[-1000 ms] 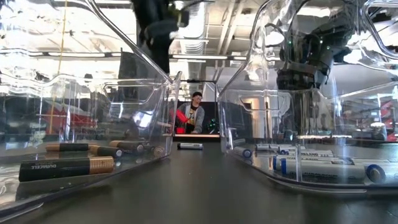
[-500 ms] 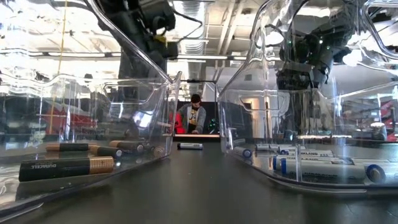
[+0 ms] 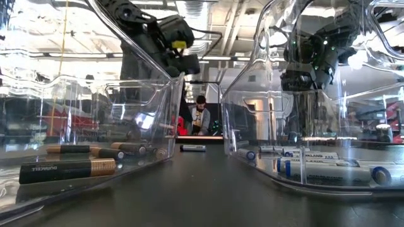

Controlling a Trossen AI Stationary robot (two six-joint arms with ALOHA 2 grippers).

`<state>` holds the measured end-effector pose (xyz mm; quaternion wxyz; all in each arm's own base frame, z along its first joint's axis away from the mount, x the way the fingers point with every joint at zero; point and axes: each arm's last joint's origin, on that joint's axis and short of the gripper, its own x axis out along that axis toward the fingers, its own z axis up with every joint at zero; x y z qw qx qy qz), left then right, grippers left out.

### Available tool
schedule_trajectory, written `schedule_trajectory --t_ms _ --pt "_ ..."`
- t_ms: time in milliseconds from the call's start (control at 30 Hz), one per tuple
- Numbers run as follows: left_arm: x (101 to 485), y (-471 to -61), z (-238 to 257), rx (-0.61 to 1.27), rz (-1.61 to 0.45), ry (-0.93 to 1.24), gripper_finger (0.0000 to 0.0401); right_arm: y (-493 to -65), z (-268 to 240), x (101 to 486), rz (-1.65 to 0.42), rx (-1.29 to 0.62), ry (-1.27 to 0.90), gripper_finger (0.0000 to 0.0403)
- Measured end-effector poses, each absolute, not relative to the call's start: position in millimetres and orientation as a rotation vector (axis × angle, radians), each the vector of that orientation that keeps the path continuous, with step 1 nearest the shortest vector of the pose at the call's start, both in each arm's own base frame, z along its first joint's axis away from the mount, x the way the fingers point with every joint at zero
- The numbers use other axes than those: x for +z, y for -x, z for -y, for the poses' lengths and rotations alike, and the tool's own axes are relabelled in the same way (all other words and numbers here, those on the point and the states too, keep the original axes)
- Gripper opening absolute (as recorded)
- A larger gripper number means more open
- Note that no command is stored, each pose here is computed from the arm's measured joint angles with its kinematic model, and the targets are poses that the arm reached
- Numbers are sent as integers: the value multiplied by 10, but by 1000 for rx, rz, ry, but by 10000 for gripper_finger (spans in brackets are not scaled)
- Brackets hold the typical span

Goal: Sort batteries
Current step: Put the black battery into the left transparent bin

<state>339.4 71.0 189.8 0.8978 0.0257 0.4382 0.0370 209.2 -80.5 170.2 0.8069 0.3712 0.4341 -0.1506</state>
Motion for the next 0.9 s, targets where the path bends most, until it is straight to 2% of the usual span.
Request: schedule_trajectory --t_ms 400,667,900 --pt "1645 -3654 -719 49 -991 -50 169 -2111 813 1714 -902 -332 -815 162" --pt "1641 -3681 -585 58 -1002 -147 169 -2111 813 1715 -902 -332 -816 162" --pt "1634 -3676 -549 49 -1014 -147 169 -2113 814 1716 -900 -328 -808 162"
